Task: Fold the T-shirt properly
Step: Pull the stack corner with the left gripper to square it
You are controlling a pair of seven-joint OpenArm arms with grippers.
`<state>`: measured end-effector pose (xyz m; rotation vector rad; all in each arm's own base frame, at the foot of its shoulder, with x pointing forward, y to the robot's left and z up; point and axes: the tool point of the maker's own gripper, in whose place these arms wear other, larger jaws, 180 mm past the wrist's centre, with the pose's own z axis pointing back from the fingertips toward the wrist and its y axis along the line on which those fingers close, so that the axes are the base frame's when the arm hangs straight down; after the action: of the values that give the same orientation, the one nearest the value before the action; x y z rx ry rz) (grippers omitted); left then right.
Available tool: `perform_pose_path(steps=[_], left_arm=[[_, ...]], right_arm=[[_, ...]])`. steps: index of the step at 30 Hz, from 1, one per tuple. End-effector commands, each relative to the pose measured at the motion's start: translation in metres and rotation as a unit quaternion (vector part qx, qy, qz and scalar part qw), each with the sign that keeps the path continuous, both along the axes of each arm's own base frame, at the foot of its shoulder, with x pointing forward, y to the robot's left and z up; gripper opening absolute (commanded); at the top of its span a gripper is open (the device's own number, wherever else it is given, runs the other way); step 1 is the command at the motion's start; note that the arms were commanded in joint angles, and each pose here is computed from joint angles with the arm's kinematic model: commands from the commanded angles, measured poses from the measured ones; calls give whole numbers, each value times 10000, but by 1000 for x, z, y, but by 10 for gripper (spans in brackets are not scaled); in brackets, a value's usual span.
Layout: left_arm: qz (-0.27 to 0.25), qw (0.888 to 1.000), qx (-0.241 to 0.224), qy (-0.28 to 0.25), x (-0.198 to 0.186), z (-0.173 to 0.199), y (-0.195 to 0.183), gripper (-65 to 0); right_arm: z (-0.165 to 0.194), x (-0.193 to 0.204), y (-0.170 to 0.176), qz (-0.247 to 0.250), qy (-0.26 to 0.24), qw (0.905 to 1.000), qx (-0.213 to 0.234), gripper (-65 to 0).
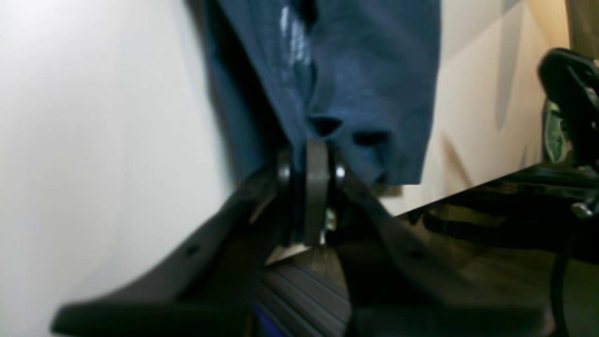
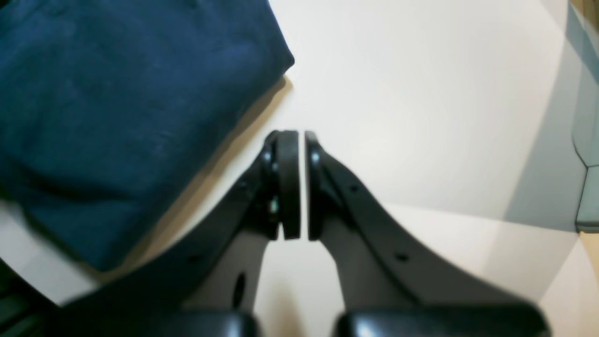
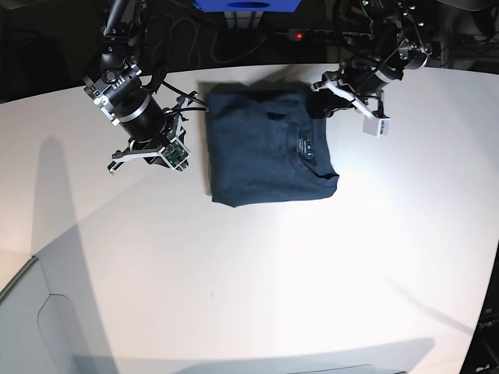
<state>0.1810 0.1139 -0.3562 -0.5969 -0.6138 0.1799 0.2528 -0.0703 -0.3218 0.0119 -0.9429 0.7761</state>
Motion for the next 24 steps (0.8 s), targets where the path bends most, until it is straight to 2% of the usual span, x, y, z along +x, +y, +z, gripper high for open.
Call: perform_pose_path(steps=[1,9,19,20,24], left_arm=[[70,9998,60,-149,3,8,8,-650],[609,9974,367,-88,3,3,51,-650],[671,9970,81,376,2,-30,50,-650],[682,9968,43,408,1,-32,50,-635],[699,9965,47,448,-3,-33,51,-445]], right_arm=[[10,3,5,93,-176,9997,112,-649],[10,2,6,99,-178,9997,129,-649],[6,-3,8,119,-95,9998,137,-649],[6,-3,7,115,-94,9998,127,-649],[5,-6,5,102,-70,9999,112,-649]])
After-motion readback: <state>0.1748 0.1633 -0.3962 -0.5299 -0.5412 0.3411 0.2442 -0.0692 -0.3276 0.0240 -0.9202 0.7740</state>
